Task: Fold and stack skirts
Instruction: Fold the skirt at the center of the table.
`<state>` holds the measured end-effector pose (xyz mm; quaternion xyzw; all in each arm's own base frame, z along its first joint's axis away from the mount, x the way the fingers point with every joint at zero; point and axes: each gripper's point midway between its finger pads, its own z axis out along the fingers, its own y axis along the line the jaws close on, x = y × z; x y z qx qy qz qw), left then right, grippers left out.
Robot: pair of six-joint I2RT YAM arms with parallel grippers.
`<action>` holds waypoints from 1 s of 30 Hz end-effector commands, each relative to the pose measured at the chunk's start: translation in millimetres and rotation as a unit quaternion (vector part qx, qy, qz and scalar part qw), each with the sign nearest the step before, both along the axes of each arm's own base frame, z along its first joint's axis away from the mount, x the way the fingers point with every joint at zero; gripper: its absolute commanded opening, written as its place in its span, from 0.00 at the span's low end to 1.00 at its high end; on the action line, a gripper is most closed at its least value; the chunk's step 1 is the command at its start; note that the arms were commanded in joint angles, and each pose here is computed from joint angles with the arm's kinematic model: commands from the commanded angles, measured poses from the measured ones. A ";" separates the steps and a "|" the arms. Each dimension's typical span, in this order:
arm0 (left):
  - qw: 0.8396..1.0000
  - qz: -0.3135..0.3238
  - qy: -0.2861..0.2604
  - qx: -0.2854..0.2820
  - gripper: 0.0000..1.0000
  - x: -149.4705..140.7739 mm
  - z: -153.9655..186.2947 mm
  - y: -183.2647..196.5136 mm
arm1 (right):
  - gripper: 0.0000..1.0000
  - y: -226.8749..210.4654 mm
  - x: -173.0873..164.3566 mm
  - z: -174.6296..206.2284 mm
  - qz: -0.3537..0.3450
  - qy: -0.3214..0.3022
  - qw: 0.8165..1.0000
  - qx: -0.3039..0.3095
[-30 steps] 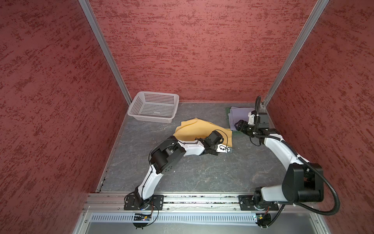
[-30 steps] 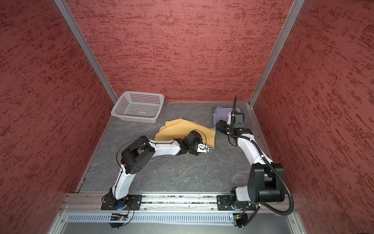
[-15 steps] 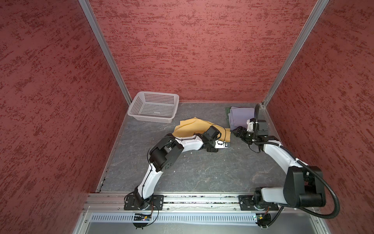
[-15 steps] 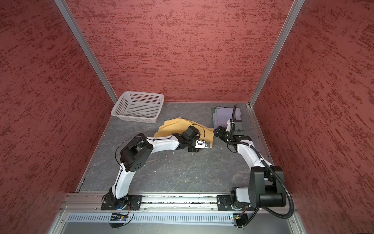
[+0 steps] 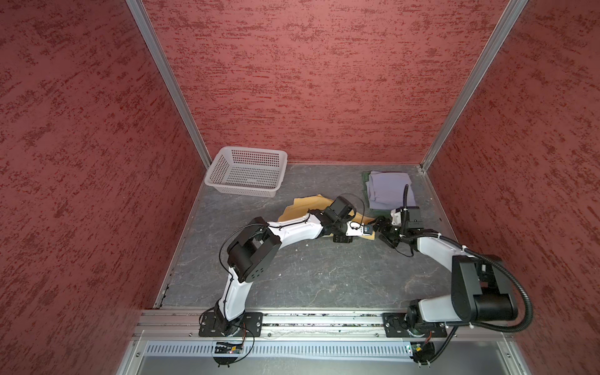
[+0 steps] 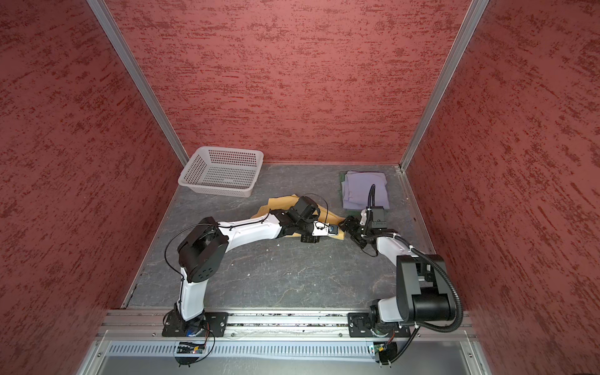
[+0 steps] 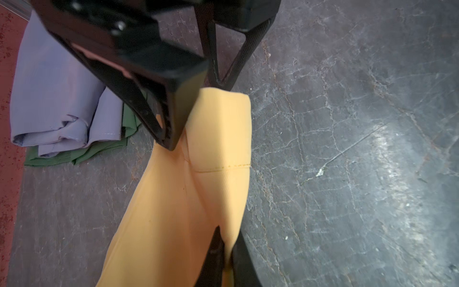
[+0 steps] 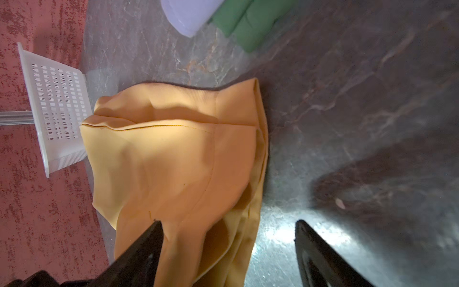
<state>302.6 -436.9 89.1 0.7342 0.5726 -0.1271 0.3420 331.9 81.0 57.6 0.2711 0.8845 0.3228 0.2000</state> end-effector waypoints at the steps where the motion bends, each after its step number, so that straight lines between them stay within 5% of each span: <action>1: 1.000 -0.002 0.013 -0.003 0.09 -8.3 3.9 0.7 | 0.84 5.7 12.0 8.8 -0.011 -0.027 0.999 0.037; 7: 1.000 0.000 0.017 -0.010 0.09 -10.5 7.4 -2.4 | 0.77 12.0 11.9 -7.4 -0.021 -0.011 0.997 0.071; 13: 0.999 0.002 0.030 -0.027 0.08 -13.9 12.8 -6.5 | 0.57 12.6 14.3 -13.0 -0.034 -0.015 0.996 0.086; 17: 0.998 0.002 0.040 -0.041 0.08 -16.5 18.3 -9.7 | 0.41 12.3 15.3 -16.4 -0.037 -0.015 0.995 0.087; 20: 0.998 0.001 0.048 -0.045 0.09 -19.7 17.4 -8.4 | 0.18 10.3 15.5 -19.4 -0.039 -0.014 0.996 0.079; 21: 0.998 0.001 0.051 -0.045 0.12 -21.9 16.2 -7.6 | 0.12 9.0 14.8 -21.2 -0.039 -0.012 0.996 0.073; 23: 0.997 0.009 0.050 -0.057 0.37 -21.4 17.6 -4.2 | 0.00 5.7 13.1 -25.3 -0.037 -0.007 0.998 0.056; 25: 0.995 0.028 0.050 -0.082 0.56 -13.0 25.1 4.2 | 0.00 2.7 10.8 -29.0 -0.031 0.000 0.999 0.037; 30: 0.969 0.154 0.079 -0.174 0.69 44.7 63.7 40.3 | 0.00 -13.4 4.1 -31.9 -0.012 0.015 0.999 -0.042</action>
